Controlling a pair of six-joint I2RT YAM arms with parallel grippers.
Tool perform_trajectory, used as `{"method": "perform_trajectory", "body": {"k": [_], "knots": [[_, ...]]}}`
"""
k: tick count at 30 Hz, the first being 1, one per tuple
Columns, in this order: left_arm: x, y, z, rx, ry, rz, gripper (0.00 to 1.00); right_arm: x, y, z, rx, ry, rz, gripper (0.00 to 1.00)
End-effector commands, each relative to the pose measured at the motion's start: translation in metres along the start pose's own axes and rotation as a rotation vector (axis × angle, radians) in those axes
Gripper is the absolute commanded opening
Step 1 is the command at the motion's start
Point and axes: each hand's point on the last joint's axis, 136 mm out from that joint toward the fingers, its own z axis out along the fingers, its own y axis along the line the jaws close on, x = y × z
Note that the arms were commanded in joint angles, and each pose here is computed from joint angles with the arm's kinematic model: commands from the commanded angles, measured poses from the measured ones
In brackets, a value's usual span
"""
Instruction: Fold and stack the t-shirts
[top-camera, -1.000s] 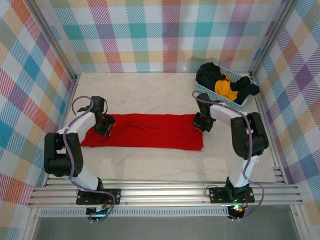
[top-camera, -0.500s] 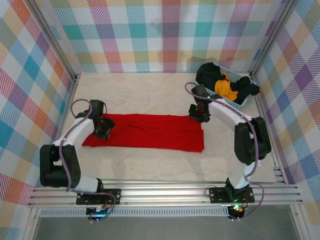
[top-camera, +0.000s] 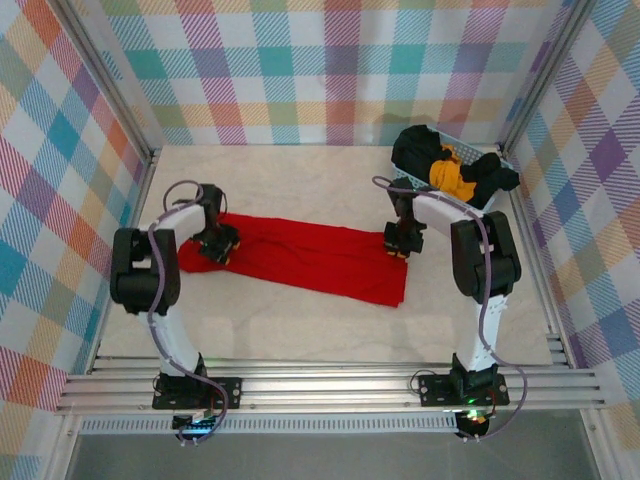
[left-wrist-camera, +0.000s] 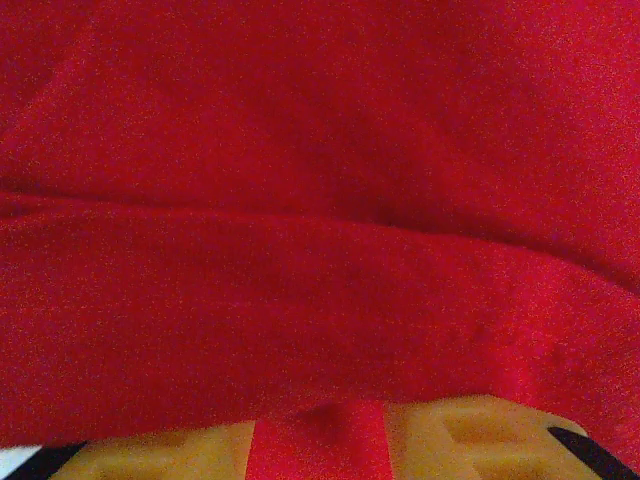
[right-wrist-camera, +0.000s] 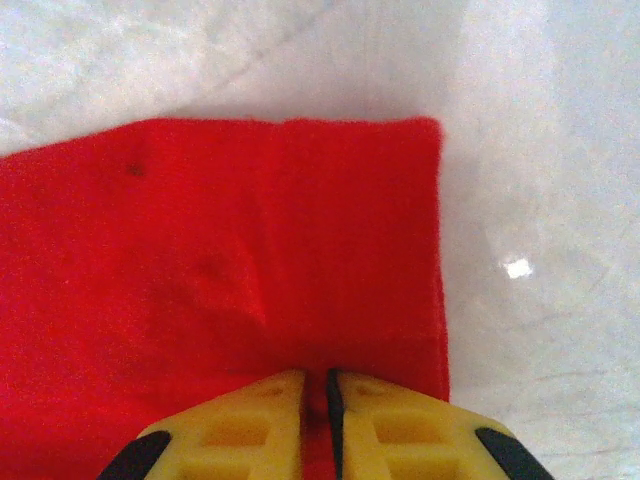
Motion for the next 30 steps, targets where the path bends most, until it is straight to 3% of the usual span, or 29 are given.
{"method": "perform_trajectory", "body": {"k": [1, 6, 12, 19, 22, 26, 30], "knots": [[-0.030, -0.015, 0.025, -0.057, 0.001, 0.051, 0.39, 0.060, -0.014, 0.005, 0.044, 0.147, 0.035, 0.17], [-0.043, -0.093, 0.042, 0.040, 0.020, 0.144, 0.38, 0.120, -0.002, 0.014, 0.063, 0.221, -0.015, 0.18], [-0.015, -0.181, 0.064, 0.202, 0.056, 0.227, 0.38, 0.185, 0.033, 0.023, -0.008, 0.301, -0.062, 0.19], [0.013, -0.237, 0.069, 0.334, 0.081, 0.297, 0.38, 0.227, 0.083, 0.031, -0.074, 0.378, -0.109, 0.19], [0.014, -0.256, 0.062, 0.395, 0.068, 0.325, 0.40, 0.229, 0.108, 0.031, -0.105, 0.379, -0.132, 0.19], [0.009, -0.269, 0.021, 0.421, 0.008, 0.397, 0.45, 0.213, 0.122, 0.012, -0.124, 0.288, -0.140, 0.21], [-0.012, -0.234, -0.072, 0.307, -0.213, 0.427, 0.55, 0.197, 0.126, -0.027, -0.189, 0.156, -0.144, 0.32]]}}
